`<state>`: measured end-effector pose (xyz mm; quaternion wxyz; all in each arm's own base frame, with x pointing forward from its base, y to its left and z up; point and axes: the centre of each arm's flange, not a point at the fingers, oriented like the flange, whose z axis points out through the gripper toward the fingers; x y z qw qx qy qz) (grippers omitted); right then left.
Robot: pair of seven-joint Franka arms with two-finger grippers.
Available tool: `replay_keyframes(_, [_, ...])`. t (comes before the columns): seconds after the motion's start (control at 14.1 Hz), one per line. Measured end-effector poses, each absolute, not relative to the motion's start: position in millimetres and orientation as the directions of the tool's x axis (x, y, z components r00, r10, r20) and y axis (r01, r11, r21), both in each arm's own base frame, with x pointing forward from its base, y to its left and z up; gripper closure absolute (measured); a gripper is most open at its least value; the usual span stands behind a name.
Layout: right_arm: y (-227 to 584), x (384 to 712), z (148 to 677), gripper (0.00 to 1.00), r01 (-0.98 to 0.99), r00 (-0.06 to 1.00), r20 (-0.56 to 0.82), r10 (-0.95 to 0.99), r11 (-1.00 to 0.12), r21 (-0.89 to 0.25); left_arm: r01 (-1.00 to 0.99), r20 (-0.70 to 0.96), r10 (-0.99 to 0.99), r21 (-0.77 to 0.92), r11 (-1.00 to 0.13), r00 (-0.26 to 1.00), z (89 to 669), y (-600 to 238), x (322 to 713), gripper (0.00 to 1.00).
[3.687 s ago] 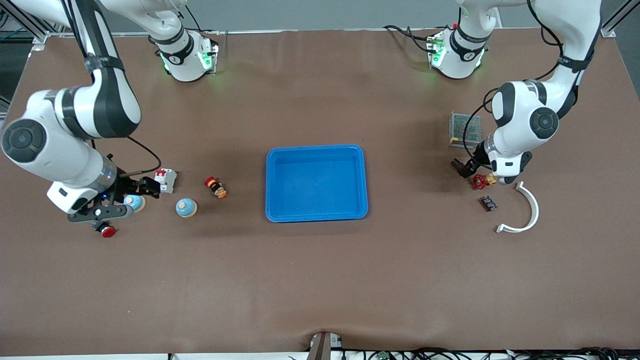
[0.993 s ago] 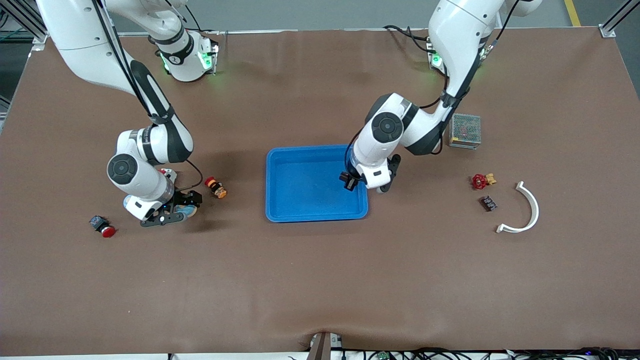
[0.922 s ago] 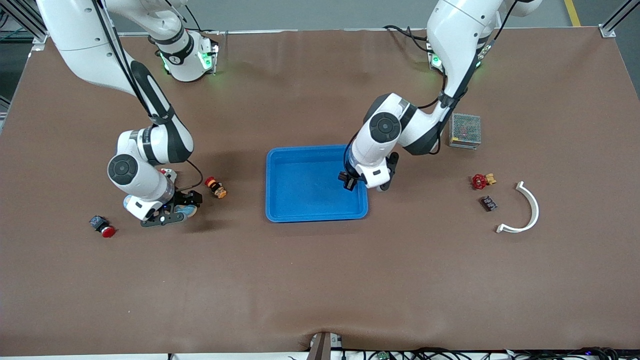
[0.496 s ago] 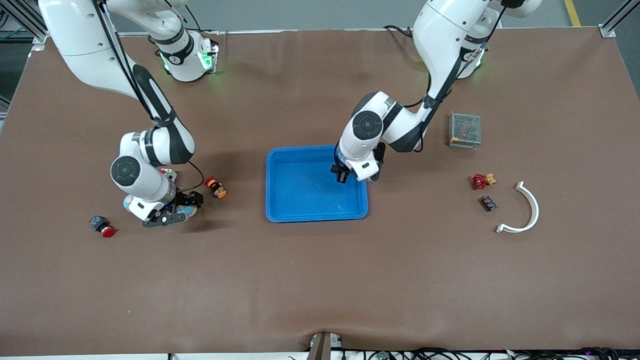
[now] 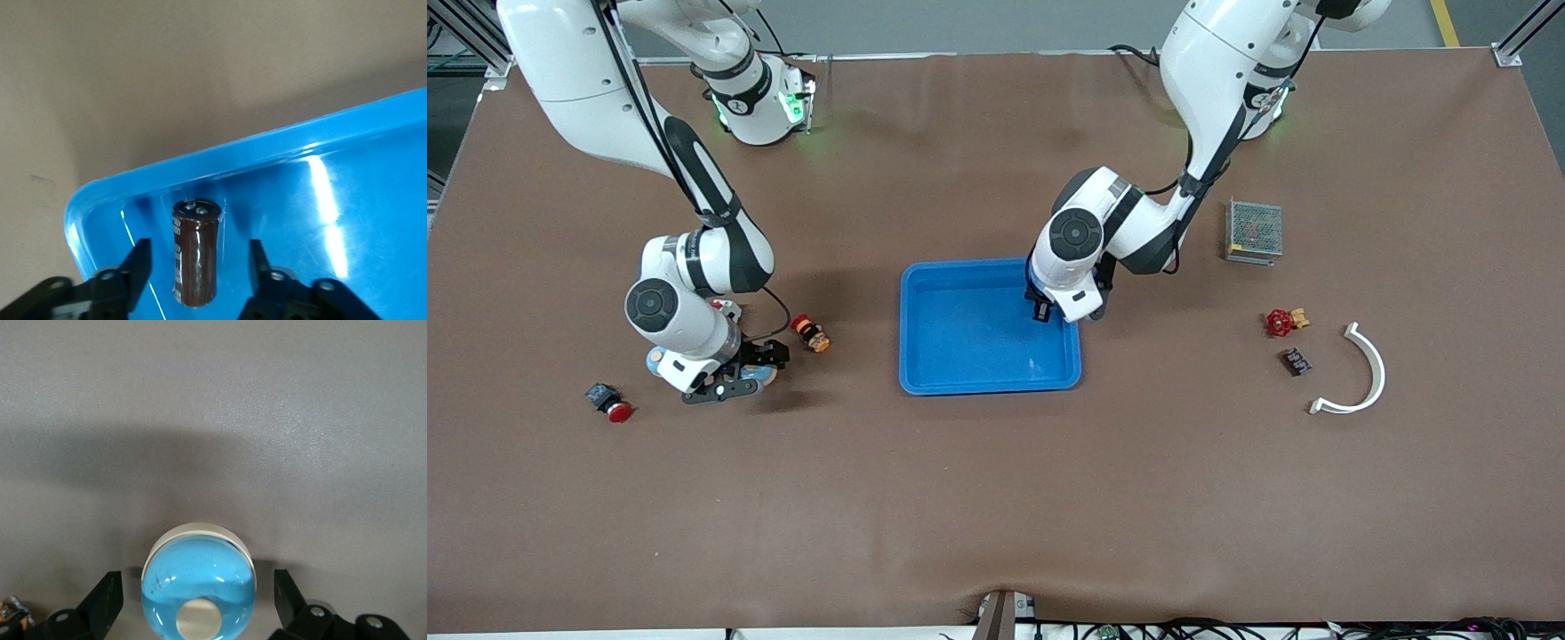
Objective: Place electrolytic capacitor and blue bell in tray
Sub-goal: 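Place the capacitor in the tray while the right gripper grasps the bell, then lift the bell with the right gripper while the left gripper reaches the capacitor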
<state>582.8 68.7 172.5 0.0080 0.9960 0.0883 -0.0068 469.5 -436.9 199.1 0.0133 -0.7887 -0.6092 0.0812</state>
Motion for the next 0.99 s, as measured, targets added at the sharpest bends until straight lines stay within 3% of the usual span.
replay_keyframes(0.14, [69,583,172,0.00,0.176,0.984,-0.015,0.175,-0.984,0.015,0.965,-0.107,0.965,-0.083,-0.250,0.241,215,-431,485,0.05])
replay_keyframes(0.21, [69,583,172,0.00,0.176,0.984,-0.015,0.175,-0.984,0.015,0.967,-0.101,0.966,-0.062,-0.246,0.240,228,-424,497,0.00])
replay_keyframes(0.35, [69,583,172,0.04,0.176,0.984,-0.015,0.176,-0.984,0.015,0.961,-0.074,0.961,-0.057,-0.271,0.267,260,-403,522,0.00])
replay_keyframes(0.57, [68,583,173,0.29,0.176,0.984,-0.014,0.176,-0.984,0.015,0.915,-0.060,0.923,-0.121,-0.385,0.380,305,-351,562,0.00])
replay_keyframes(0.99, [70,588,177,0.31,0.177,0.984,-0.008,0.177,-0.984,0.015,0.807,-0.096,0.827,-0.182,-0.562,0.554,309,-199,616,0.00])
